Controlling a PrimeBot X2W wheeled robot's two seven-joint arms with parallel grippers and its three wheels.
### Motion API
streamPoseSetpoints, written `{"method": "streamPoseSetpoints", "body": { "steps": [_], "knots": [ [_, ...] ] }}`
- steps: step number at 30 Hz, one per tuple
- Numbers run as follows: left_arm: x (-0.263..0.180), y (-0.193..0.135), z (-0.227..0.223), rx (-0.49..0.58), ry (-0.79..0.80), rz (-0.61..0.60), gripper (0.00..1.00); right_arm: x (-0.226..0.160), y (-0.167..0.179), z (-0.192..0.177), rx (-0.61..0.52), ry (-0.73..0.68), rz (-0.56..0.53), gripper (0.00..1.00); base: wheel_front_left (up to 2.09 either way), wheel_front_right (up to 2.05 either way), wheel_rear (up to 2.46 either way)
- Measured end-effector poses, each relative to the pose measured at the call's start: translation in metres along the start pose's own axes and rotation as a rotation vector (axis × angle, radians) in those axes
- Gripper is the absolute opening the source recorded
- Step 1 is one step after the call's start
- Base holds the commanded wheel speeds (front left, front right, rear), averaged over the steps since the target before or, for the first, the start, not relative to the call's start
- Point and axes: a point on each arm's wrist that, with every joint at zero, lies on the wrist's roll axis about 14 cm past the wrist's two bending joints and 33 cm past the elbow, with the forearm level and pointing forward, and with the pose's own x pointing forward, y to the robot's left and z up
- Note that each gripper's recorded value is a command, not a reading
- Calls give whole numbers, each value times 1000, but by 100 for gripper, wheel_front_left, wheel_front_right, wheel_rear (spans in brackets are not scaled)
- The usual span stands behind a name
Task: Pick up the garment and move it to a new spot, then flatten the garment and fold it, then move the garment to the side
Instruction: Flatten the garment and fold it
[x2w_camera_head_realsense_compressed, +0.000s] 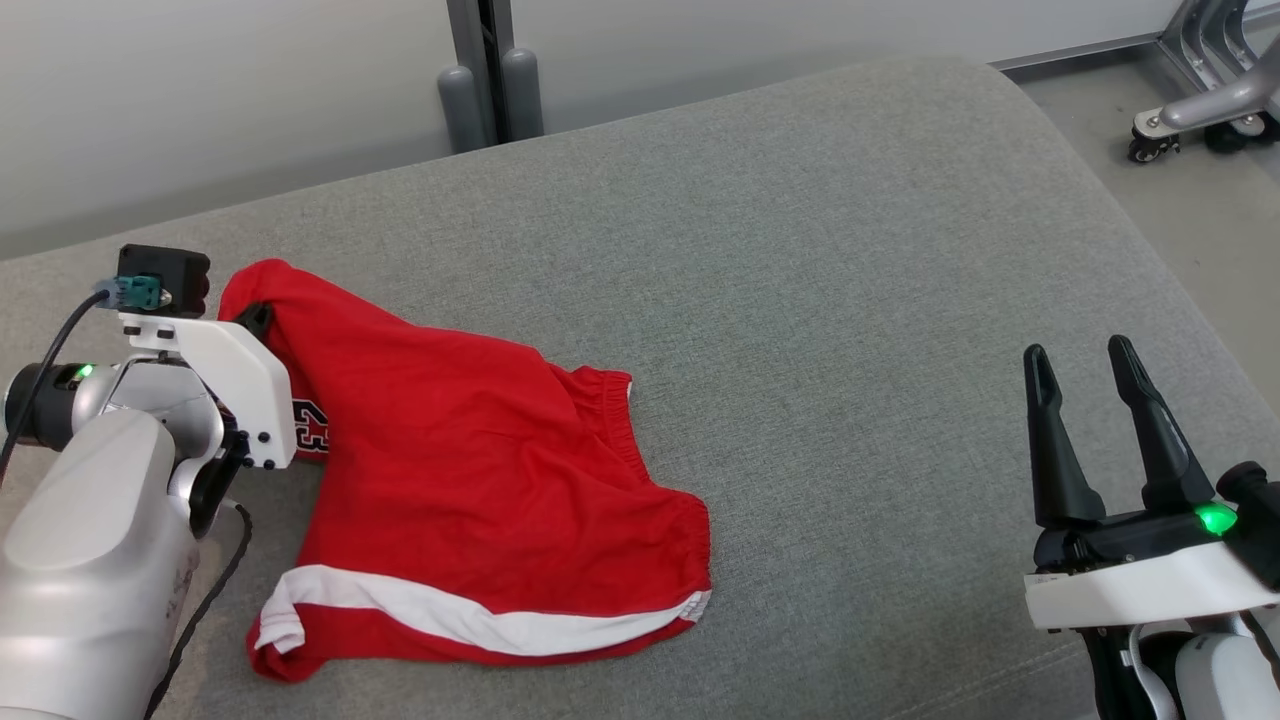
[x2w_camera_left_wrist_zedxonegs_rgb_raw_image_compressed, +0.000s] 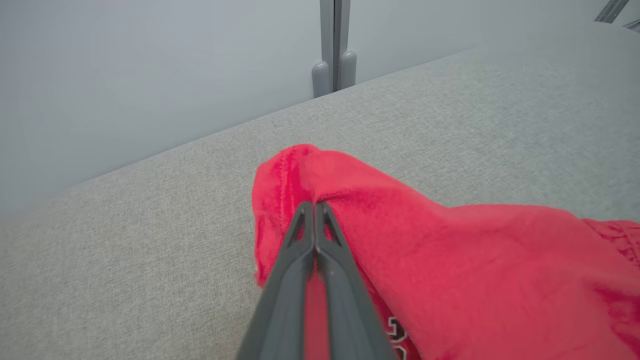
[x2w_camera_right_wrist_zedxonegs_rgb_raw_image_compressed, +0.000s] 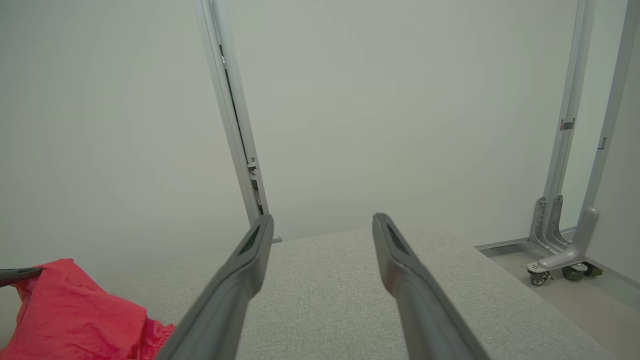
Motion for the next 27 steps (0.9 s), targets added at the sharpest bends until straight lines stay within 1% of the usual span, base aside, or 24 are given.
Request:
{"method": "streamPoseSetpoints", "body": {
  "steps": [3,5,6,7,10,13,17,22,24,27],
  "knots": [
    [1,2,10,2,-43,2,0,1,0,4,1,-14,1,100,0,0,0],
    [1,3,-1,-5,4,6,0,0,0,5,1,-19,1,100,0,0,0],
    [0,2,-6,-7,26,6,95,-1,-1,5,2,-19,-1,100,0,0,0],
    [-1,3,-9,-5,35,6,100,-2,0,5,3,-19,-1,100,0,0,0],
    [-4,7,-11,3,42,13,100,-3,-1,7,5,-25,-4,100,0,0,0],
    [-9,11,-1,11,-11,16,100,-5,-2,7,8,-27,-7,100,0,0,0],
    [-21,16,31,-15,-133,16,100,-6,0,12,14,-41,2,100,0,0,0],
    [-52,30,81,-69,-333,24,100,-5,12,14,21,-50,44,100,0,0,0],
    [-68,38,92,-78,-392,42,100,-4,17,17,26,-58,64,100,0,0,0],
    [-93,51,94,-100,-447,83,100,-4,26,17,35,-55,91,100,0,0,0]
  ]
}}
